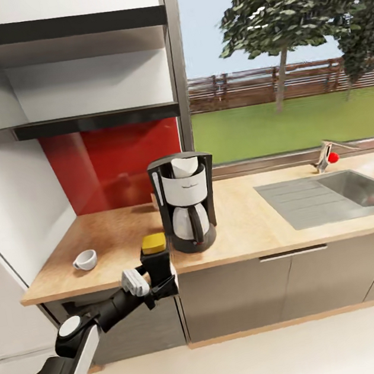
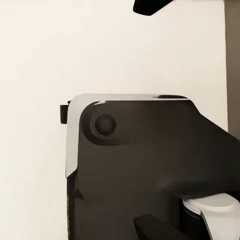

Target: Set up a coffee station on the kitchen countertop: keep the coffee maker on the countertop, move the bottle of coffee from the kitchen shelf to the counter next to the coffee maker, place a paper coffee filter on top of the coffee maker, put the saucer next to the coffee maker with the coffee cup on the saucer, and place the electric kettle next to the coffee maker.

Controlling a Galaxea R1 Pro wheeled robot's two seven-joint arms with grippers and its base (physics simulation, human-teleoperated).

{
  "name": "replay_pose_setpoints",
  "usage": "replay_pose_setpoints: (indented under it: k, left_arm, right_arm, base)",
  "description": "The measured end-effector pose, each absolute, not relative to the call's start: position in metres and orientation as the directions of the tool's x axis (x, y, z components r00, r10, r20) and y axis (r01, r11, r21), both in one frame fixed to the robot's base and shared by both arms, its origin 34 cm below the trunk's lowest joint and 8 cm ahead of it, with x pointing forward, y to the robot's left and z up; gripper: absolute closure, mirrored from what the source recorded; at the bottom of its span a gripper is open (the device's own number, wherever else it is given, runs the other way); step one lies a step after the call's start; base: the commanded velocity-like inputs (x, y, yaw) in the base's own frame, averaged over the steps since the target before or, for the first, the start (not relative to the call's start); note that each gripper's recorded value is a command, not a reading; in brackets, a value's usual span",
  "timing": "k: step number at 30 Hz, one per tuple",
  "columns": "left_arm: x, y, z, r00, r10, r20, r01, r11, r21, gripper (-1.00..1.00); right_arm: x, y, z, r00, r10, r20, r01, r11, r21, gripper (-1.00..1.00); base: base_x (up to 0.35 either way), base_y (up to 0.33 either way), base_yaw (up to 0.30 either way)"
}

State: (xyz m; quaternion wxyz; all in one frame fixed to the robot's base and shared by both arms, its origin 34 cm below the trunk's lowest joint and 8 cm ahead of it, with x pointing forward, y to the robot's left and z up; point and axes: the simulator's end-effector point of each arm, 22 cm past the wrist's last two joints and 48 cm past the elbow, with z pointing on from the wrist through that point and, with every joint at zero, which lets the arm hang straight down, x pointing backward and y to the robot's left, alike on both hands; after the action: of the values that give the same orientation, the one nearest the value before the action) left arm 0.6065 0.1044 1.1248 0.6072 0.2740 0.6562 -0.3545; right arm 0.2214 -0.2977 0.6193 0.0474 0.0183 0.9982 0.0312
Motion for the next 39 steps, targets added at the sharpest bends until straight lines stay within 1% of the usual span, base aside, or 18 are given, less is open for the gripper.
replay_pose_setpoints:
  k: [8, 11, 13, 16, 21, 29, 32, 34, 39]
  left_arm:
    - [0.617, 0.125, 1.130, -0.100, -0.086, -0.991, 0.758, 0.639, -0.132, 1.00]
    - [0.624, 0.134, 1.134, -0.089, -0.087, -0.992, 0.737, 0.664, -0.124, 1.00]
    - [0.638, 0.150, 1.129, -0.092, -0.059, -0.994, 0.687, 0.719, -0.106, 1.00]
    - [0.662, 0.183, 1.118, -0.125, -0.035, -0.992, 0.553, 0.827, -0.098, 1.00]
    - [0.680, 0.217, 1.097, -0.166, -0.031, -0.986, 0.396, 0.913, -0.095, 1.00]
    - [0.679, 0.223, 1.092, -0.175, -0.027, -0.984, 0.376, 0.922, -0.092, 1.00]
    - [0.679, 0.227, 1.088, -0.179, 0.000, -0.984, 0.362, 0.930, -0.066, 1.00]
    - [0.685, 0.237, 1.086, -0.175, 0.049, -0.983, 0.325, 0.946, -0.011, 1.00]
    - [0.694, 0.249, 1.090, -0.171, 0.061, -0.983, 0.267, 0.964, 0.014, 1.00]
  right_arm:
    - [0.222, -0.298, 0.619, -0.995, 0.039, -0.094, 0.033, 0.997, 0.064, -1.00]
    - [0.222, -0.298, 0.619, -0.995, 0.039, -0.094, 0.033, 0.997, 0.064, -1.00]
    - [0.222, -0.298, 0.619, -0.995, 0.039, -0.095, 0.033, 0.997, 0.064, -1.00]
    - [0.222, -0.299, 0.619, -0.995, 0.036, -0.094, 0.030, 0.998, 0.062, -1.00]
    - [0.222, -0.299, 0.619, -0.995, 0.035, -0.094, 0.029, 0.998, 0.061, -1.00]
    - [0.221, -0.300, 0.620, -0.995, 0.035, -0.094, 0.029, 0.998, 0.061, -1.00]
    - [0.221, -0.300, 0.620, -0.995, 0.034, -0.093, 0.028, 0.998, 0.061, -1.00]
    - [0.220, -0.300, 0.620, -0.995, 0.031, -0.091, 0.025, 0.998, 0.061, -1.00]
    - [0.218, -0.304, 0.620, -0.996, 0.029, -0.086, 0.025, 0.998, 0.057, -1.00]
  base:
    - [0.000, 0.000, 0.276]
    - [0.000, 0.000, 0.143]
    - [0.000, 0.000, 0.035]
    - [0.000, 0.000, 0.009]
    - [0.000, 0.000, 0.001]
    - [0.027, 0.000, 0.000]
    - [0.234, 0.000, -0.077]
    - [0.290, 0.000, -0.240]
    - [0.308, 0.000, -0.156]
